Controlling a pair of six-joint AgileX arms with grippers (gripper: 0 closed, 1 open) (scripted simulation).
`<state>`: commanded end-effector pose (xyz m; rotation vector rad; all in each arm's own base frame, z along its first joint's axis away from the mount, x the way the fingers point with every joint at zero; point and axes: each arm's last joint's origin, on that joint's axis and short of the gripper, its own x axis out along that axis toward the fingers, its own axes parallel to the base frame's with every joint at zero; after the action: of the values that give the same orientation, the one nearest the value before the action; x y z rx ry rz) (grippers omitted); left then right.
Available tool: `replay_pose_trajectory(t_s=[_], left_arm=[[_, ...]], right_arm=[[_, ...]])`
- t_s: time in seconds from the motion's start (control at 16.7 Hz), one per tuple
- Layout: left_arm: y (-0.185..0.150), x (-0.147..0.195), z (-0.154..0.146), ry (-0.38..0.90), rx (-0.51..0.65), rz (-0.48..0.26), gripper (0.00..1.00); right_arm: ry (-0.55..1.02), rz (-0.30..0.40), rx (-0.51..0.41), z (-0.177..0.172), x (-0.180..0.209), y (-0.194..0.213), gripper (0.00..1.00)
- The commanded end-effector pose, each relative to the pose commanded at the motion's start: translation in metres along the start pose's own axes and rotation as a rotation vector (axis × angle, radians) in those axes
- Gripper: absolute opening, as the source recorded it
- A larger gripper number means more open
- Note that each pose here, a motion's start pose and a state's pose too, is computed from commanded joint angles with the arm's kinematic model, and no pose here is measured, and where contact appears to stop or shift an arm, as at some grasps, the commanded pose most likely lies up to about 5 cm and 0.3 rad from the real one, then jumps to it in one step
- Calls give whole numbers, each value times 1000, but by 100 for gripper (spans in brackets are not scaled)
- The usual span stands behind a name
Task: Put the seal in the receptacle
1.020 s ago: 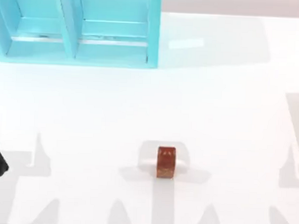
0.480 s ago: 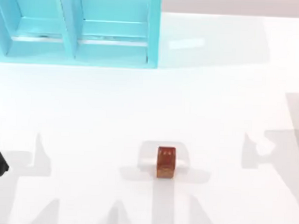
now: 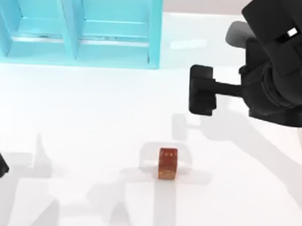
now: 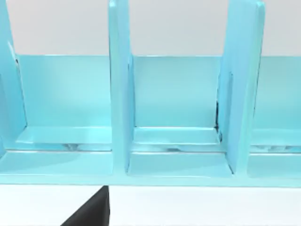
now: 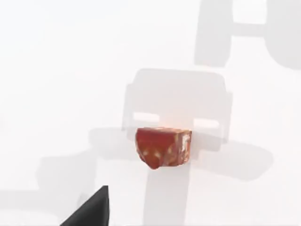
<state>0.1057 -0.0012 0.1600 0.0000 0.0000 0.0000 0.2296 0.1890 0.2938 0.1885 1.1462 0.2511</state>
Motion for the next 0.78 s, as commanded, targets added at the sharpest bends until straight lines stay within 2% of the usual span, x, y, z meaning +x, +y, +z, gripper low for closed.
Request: replay_pose_trajectory(t_s=[0.24, 0.48, 0.6, 0.78], left_arm=[[0, 0, 0, 0, 0, 0, 100], [0, 0, 0, 0, 0, 0, 100], [0, 0, 0, 0, 0, 0, 100], [0, 0, 0, 0, 0, 0, 100]], right_arm=[[235, -144, 22, 16, 59, 52, 100], [371, -261, 43, 21, 104, 76, 100], [402, -290, 50, 22, 115, 80, 100], [411, -298, 52, 23, 119, 82, 100]])
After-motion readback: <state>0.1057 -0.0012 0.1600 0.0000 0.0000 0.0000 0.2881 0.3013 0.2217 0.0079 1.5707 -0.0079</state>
